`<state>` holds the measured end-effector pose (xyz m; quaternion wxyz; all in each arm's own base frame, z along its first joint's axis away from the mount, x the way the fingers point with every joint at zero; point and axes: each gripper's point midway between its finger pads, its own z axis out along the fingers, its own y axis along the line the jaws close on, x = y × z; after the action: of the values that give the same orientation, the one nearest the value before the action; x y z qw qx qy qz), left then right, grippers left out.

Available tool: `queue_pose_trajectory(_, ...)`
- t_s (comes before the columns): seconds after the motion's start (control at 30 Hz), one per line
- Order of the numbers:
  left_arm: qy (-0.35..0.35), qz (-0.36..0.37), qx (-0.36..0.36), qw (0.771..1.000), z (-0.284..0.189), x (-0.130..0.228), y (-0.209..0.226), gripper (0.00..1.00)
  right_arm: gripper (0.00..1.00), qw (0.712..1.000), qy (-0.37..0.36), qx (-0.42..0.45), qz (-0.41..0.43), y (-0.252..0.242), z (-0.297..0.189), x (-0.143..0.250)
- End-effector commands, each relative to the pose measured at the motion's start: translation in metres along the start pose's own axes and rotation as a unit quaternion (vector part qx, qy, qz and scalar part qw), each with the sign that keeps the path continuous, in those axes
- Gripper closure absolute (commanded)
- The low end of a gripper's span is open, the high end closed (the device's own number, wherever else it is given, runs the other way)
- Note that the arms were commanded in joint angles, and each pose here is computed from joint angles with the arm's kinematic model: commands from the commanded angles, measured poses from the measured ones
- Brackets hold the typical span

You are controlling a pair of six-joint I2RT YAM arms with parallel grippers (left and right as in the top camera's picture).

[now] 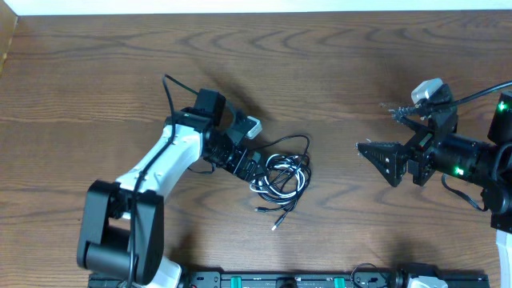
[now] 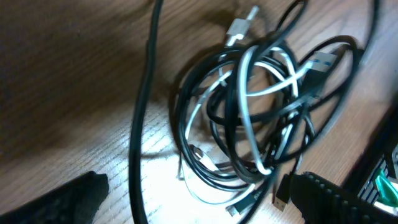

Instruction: Untangle cables

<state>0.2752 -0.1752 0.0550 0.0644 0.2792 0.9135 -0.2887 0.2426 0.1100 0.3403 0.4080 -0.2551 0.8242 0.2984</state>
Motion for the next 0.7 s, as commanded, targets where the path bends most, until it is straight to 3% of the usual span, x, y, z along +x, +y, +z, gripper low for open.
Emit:
queue_pose_trajectory(0.0,0.005,-0.003,-0.004,1.000,0.006,0.000,0.006,0.24,0.01,1.000,-0.011,-0.011,-0.016,0.008,-0.004,-0.006)
queue_pose_trajectory(0.03,0.004,-0.003,-0.005,1.000,0.006,0.000,0.006,0.32,0.01,1.000,-0.011,-0.011,-0.016,0.008,-0.004,-0.006)
queue_pose_trajectory(0.13,0.002,-0.005,-0.005,1.000,0.006,-0.001,0.006,0.85,0.01,1.000,-0.012,-0.010,-0.017,0.008,-0.004,-0.007)
queue_pose_trajectory(0.17,0.000,-0.011,-0.006,1.000,0.006,-0.002,0.006,0.92,0.01,1.000,-0.014,-0.010,-0.019,0.008,-0.004,-0.008)
queue_pose_trajectory(0.47,-0.025,-0.060,-0.001,0.998,0.005,-0.014,0.005,0.92,0.01,0.999,-0.014,-0.002,-0.036,0.005,-0.004,-0.009)
queue_pose_trajectory(0.53,-0.032,-0.058,0.022,0.998,0.003,-0.017,-0.003,0.92,0.01,0.999,-0.011,0.009,-0.039,0.001,-0.004,-0.008)
queue_pose_trajectory(0.6,-0.075,-0.049,0.100,0.991,-0.018,-0.043,-0.038,0.92,0.01,0.999,0.005,0.040,-0.033,-0.013,-0.002,-0.003)
queue_pose_trajectory(0.67,-0.096,-0.046,0.107,0.989,-0.033,-0.055,-0.048,0.92,0.01,0.999,0.010,0.038,-0.028,-0.015,0.001,-0.002)
